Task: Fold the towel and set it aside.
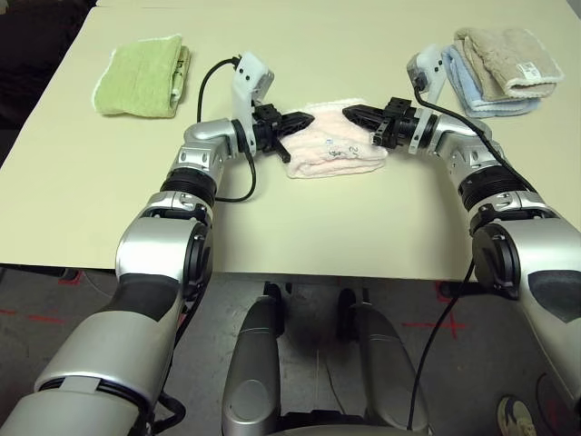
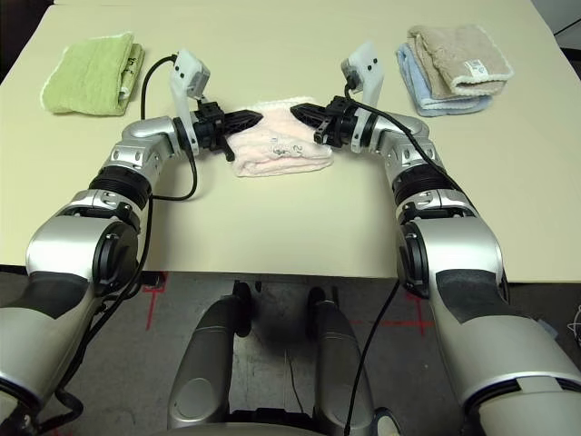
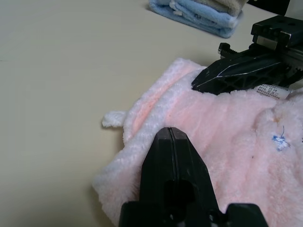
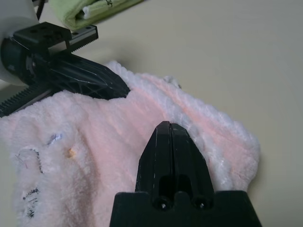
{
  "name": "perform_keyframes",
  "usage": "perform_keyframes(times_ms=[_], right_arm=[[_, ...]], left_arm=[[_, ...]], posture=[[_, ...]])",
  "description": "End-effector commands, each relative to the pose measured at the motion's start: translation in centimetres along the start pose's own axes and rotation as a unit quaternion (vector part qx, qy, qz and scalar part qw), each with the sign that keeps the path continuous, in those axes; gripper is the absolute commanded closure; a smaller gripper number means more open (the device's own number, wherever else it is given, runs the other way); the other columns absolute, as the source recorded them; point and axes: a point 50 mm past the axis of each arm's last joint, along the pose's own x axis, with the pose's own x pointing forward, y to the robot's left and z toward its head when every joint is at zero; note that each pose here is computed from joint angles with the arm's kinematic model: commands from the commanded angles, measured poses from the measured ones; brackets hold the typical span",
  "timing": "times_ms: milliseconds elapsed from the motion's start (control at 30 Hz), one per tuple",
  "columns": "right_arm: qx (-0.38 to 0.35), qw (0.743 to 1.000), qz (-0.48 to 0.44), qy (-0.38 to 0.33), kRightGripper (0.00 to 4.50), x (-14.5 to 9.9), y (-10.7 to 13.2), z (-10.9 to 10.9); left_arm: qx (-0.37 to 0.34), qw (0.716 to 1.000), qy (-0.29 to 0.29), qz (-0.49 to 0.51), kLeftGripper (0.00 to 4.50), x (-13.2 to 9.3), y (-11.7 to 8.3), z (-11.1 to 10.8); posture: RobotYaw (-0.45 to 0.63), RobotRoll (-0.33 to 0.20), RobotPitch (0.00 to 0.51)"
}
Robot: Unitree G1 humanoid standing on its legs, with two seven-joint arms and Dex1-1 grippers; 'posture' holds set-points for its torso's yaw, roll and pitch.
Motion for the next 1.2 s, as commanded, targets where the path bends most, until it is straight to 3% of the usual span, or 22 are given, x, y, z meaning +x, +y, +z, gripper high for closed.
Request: perform_keyframes(times_ms=[33,300,533,633,733,1000,1133,1200], right_arm=[[0.022,0.997,-0.026,0.068,4.5,-1.0,0.0,-3.3],[0.025,0.996,-0.034,0.076,4.5,-2.2,-0.5,-4.0],[0.007,0.998,0.023,-0.051,4.5,-1.9,-0.9,1.3],[-0.014,0.993,0.057,-0.104,4.5,-3.3,-1.4,3.4],[-0.046,0.989,0.089,-0.11,4.5,-5.2,-1.7,4.2],[-0.084,0.988,0.126,-0.043,4.5,-10.9,-1.4,2.7],[-0.095,0.987,0.126,0.001,4.5,-12.2,-1.1,1.3],[-0.094,0.989,0.118,0.009,4.27,-12.4,-1.1,0.9]], left_arm=[[-0.021,0.999,0.042,0.007,4.47,-0.3,-0.2,-2.3],[-0.016,0.999,0.042,0.01,4.47,-1.2,0.4,-1.9],[0.025,0.998,-0.016,-0.061,4.47,-2.2,0.9,1.9],[0.045,0.992,-0.046,-0.105,4.47,-3.1,0.9,3.5],[0.076,0.985,-0.054,-0.144,4.47,-4.3,0.8,4.2],[0.129,0.973,-0.05,-0.186,4.47,-7.5,0.4,3.5],[0.125,0.974,-0.031,-0.185,4.47,-7.9,0.0,2.3],[0.13,0.975,-0.018,-0.182,3.89,-7.8,-0.1,1.9]], posture=[[0.07,0.0,0.31],[0.07,0.0,0.313],[0.08,0.0,0.312],[0.09,0.0,0.311],[0.09,0.0,0.31],[0.07,0.0,0.309],[0.07,0.0,0.309],[0.07,0.0,0.308]])
